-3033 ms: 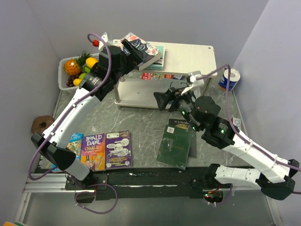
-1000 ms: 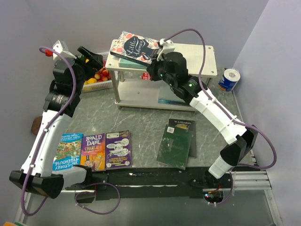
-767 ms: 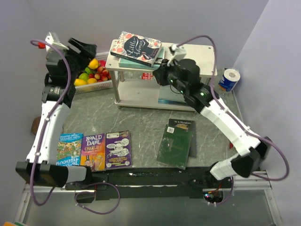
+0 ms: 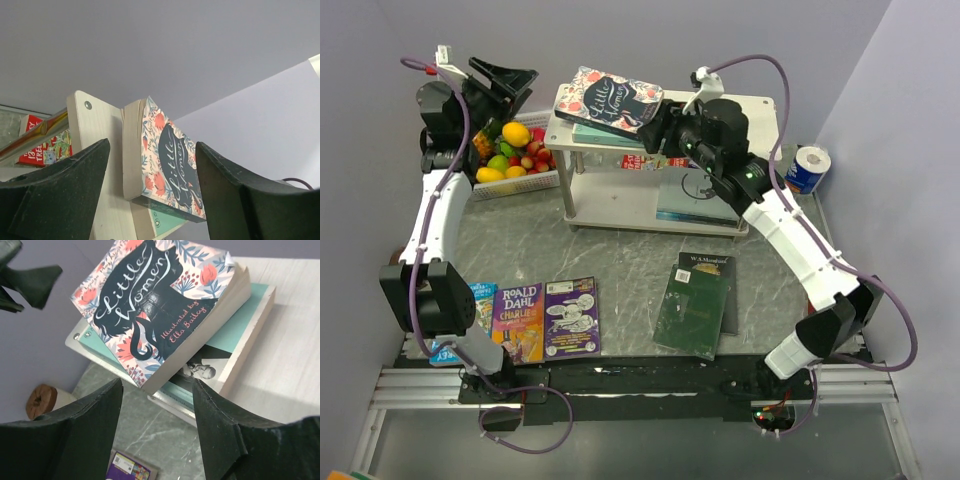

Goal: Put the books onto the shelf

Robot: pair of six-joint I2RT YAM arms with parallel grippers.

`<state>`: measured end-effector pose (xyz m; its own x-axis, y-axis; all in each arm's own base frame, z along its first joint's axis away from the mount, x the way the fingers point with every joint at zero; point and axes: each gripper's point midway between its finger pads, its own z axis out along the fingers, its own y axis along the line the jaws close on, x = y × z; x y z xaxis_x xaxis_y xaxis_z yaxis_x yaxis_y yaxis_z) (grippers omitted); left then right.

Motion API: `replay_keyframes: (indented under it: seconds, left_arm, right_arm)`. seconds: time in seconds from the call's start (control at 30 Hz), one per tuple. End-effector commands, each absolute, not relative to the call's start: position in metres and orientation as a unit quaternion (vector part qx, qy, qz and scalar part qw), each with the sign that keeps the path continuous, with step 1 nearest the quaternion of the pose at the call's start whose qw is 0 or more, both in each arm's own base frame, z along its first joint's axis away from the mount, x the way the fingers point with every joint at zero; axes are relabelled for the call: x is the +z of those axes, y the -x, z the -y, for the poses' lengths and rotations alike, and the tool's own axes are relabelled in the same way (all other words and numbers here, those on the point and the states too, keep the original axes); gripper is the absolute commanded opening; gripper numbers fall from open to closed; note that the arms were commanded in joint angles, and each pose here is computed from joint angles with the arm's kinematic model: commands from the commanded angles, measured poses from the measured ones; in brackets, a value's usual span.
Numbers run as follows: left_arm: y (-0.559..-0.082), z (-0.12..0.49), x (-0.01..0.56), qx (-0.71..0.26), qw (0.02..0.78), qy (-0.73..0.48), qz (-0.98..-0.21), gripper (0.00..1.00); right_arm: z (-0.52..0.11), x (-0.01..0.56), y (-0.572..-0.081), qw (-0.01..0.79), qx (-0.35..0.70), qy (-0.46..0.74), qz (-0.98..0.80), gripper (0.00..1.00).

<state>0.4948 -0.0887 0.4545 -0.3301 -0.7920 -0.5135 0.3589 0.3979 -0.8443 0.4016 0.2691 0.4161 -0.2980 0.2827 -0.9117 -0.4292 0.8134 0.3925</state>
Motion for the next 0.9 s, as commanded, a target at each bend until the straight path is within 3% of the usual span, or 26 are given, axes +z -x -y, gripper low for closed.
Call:
replay_keyframes:
  seconds: [0.0, 0.5, 0.6, 0.73, 0.87]
  left_arm:
    - [-0.488, 0.097, 0.482, -0.514, 0.578, 0.125, -0.621, 0.74]
    - [-0.509, 0.131, 0.437, -0.452, 0.57, 0.125, -0.675, 0.66]
    - [-0.506, 0.142, 0.438, -0.459, 0.567, 0.112, -0.675, 0.63]
    - [-0.5, 0.155, 0.438, -0.474, 0.56, 0.094, -0.673, 0.49]
    - [-0.491, 0.169, 0.439, -0.488, 0.549, 0.074, -0.674, 0.44]
  right_arm:
    - [-0.27, 0.451, -0.401, 0.608, 0.324, 0.048, -0.723, 0.64]
    - [-0.26, 0.434, -0.415, 0.597, 0.312, 0.036, -0.738, 0.61]
    - [-0.261, 0.433, -0.417, 0.597, 0.313, 0.036, -0.738, 0.58]
    - [-0.264, 0.43, -0.422, 0.591, 0.312, 0.038, -0.743, 0.55]
    - [-0.264, 0.432, -0.425, 0.589, 0.313, 0.038, -0.744, 0.53]
